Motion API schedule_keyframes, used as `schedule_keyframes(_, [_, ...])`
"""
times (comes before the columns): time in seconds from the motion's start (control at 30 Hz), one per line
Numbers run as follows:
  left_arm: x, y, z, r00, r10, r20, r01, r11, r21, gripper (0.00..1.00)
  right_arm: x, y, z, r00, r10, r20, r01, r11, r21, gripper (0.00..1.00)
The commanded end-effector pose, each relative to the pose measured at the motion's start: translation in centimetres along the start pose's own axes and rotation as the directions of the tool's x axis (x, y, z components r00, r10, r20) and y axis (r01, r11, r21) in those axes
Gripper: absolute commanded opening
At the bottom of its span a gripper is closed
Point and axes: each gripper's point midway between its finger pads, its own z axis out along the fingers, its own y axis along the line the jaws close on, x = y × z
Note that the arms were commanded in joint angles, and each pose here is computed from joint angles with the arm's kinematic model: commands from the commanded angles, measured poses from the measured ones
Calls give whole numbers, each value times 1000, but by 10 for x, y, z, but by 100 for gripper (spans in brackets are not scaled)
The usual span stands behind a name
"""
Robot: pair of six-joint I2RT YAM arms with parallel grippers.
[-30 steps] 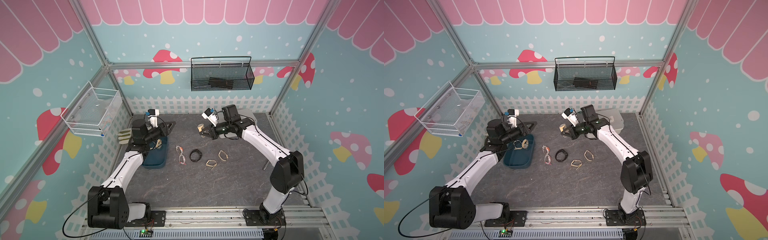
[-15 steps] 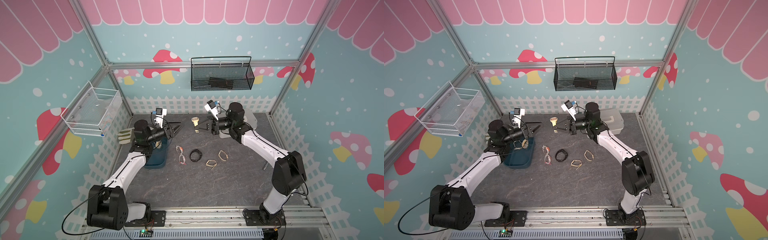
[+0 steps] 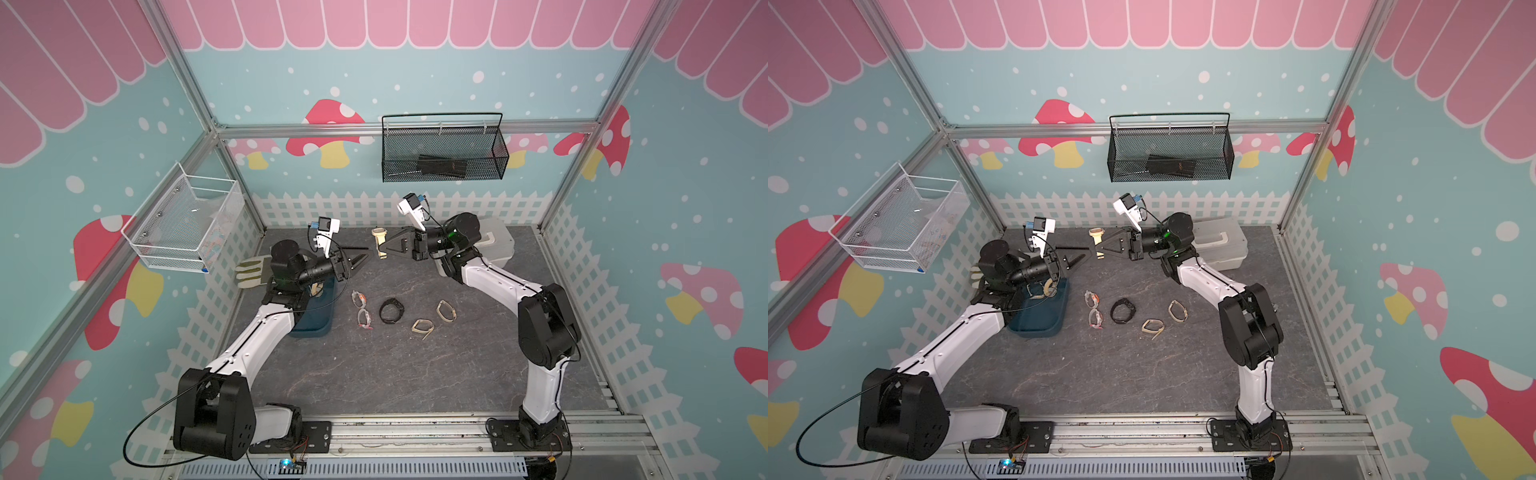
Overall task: Put the watch into the storage box
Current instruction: Place the watch in the storage box.
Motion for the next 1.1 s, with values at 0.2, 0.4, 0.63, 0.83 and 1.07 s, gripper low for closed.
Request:
schedule_keyframes(0.2, [3,0,2,1000,7,-17,-7,1000,13,51,10,19,15,995,-70,-70,70,998,-5,0])
schedule_keyframes(0.4, [4,2,3,1000,2,-20,-2,1000,6,50,13,25,22,993,-74,-87,73,997,-26,0])
schedule_keyframes(0.63, [3,3,3,1000,-4,-20,4,1000,1,49,20,21,32,992,-56,-109,51,998,-49,0])
schedule_keyframes(0.83, [4,5,4,1000,-9,-25,9,1000,2,37,20,21,35,992,-56,-113,50,997,-55,0])
schedule_keyframes(1.07, [3,5,5,1000,-12,-28,13,1000,9,8,21,19,35,992,-50,-114,44,998,-54,0])
